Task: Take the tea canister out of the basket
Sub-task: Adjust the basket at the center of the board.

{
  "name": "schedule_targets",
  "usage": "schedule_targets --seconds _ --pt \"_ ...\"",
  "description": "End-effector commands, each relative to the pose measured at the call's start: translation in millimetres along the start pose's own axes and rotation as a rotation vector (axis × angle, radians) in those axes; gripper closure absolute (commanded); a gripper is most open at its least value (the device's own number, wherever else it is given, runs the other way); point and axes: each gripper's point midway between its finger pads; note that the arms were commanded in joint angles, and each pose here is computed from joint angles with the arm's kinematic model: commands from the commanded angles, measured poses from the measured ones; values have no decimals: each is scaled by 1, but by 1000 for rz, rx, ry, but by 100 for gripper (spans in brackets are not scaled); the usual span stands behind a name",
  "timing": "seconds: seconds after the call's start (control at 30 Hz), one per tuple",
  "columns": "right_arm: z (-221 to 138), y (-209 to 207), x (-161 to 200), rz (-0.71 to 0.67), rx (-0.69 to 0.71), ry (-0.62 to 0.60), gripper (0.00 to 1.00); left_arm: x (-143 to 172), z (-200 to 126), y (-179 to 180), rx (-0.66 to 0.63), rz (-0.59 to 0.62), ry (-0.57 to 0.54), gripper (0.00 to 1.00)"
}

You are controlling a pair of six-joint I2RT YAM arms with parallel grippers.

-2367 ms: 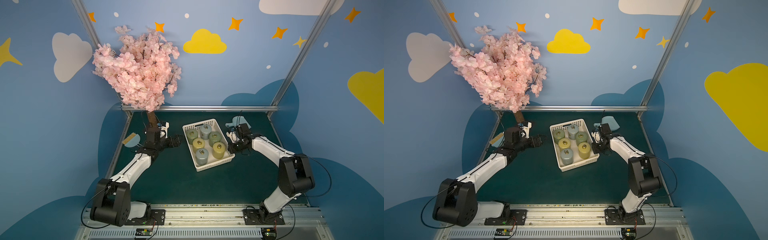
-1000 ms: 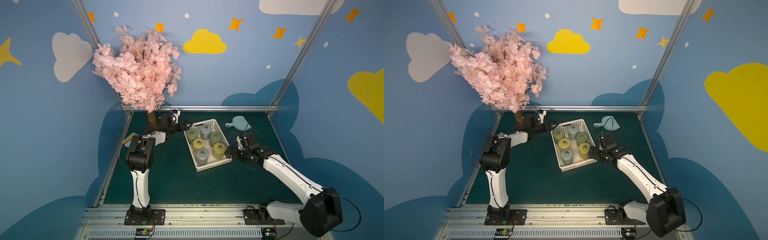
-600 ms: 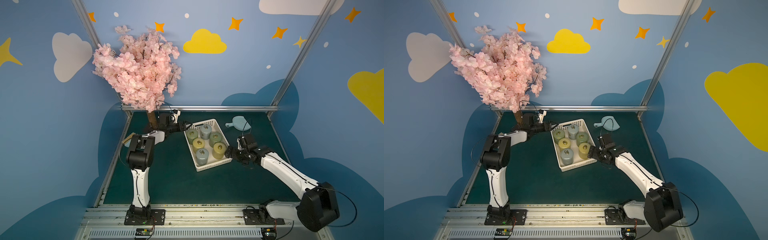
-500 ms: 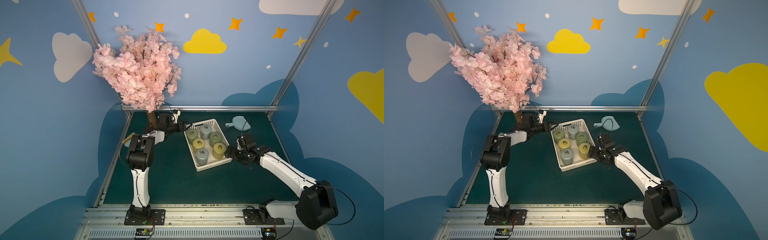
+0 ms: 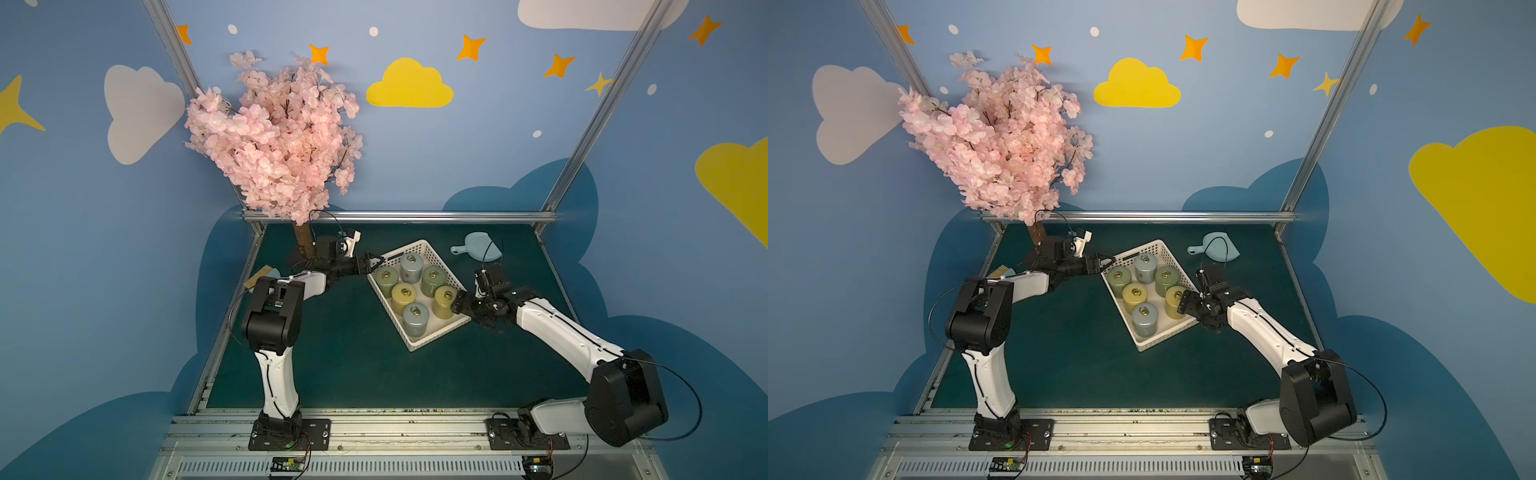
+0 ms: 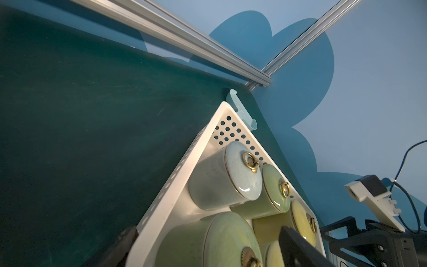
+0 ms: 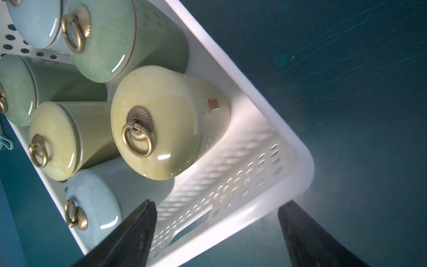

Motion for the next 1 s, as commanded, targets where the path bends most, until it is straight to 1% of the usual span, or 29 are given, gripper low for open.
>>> schedule_targets --seconds 0.0,0.2,0.4,0.6,0.73,0.9,0.97 --pt "-7 -3 -1 30 3 -13 13 38 2 -35 90 -16 113 3" --pt "-8 -16 9 57 22 -9 14 63 -3 -40 81 -18 119 3" --pt "-9 -26 17 45 44 2 20 81 -6 -45 61 -4 118 3" --pt "-7 -35 22 47 63 11 29 89 -10 -54 61 4 111 4" --pt "-4 -46 24 55 108 18 42 94 -13 -58 58 11 109 3" --pt "1 -55 24 43 141 32 51 97 -17 -61 55 12 105 3" --pt "2 -57 23 41 144 35 57 98 -18 -61 53 13 103 3"
Point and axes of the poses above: each gripper's point midway between its finger pads, its own z axis out along the fingers, its own y axis along the line the jaws close on, x = y × z, and after that the axes turned 13 degrees about -z, right-handed
